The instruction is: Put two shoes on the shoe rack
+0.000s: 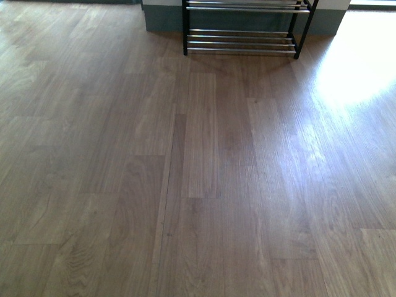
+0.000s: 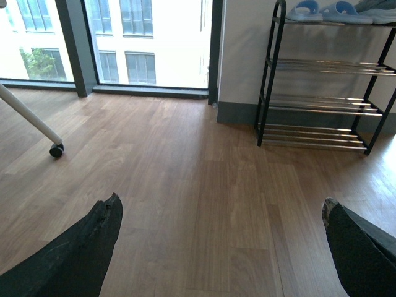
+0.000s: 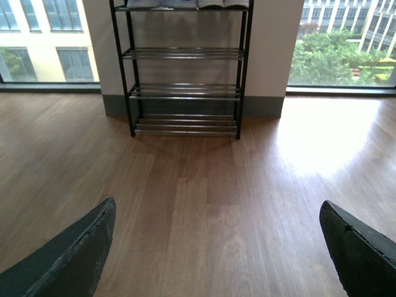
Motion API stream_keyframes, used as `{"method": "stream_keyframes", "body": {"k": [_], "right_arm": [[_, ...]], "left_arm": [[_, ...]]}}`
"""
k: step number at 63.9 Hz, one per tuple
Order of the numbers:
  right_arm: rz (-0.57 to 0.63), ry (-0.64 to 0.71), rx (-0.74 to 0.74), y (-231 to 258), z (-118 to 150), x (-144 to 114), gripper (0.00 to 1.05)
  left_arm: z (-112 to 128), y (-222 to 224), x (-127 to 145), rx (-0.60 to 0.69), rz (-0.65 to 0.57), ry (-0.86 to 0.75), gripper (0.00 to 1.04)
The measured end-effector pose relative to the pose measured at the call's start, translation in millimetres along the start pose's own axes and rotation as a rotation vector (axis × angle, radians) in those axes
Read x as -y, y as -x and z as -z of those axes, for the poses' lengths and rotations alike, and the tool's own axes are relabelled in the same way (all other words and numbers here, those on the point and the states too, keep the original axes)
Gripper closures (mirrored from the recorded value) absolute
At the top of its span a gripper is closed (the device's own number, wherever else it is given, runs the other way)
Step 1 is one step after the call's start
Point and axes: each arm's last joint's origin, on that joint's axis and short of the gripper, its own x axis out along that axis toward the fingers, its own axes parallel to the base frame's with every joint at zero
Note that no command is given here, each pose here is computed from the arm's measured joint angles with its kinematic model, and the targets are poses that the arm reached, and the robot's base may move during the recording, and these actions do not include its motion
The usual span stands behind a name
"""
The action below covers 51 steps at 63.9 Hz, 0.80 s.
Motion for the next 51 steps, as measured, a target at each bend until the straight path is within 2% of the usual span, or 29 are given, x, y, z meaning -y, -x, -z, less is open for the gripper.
{"method": "stream_keyframes", "body": {"k": [51], "right_arm": [[0.0,0.0,0.0,0.0,0.0,0.0,0.09]], "left_arm": [[0.0,0.0,0.0,0.0,0.0,0.0,0.09]]}}
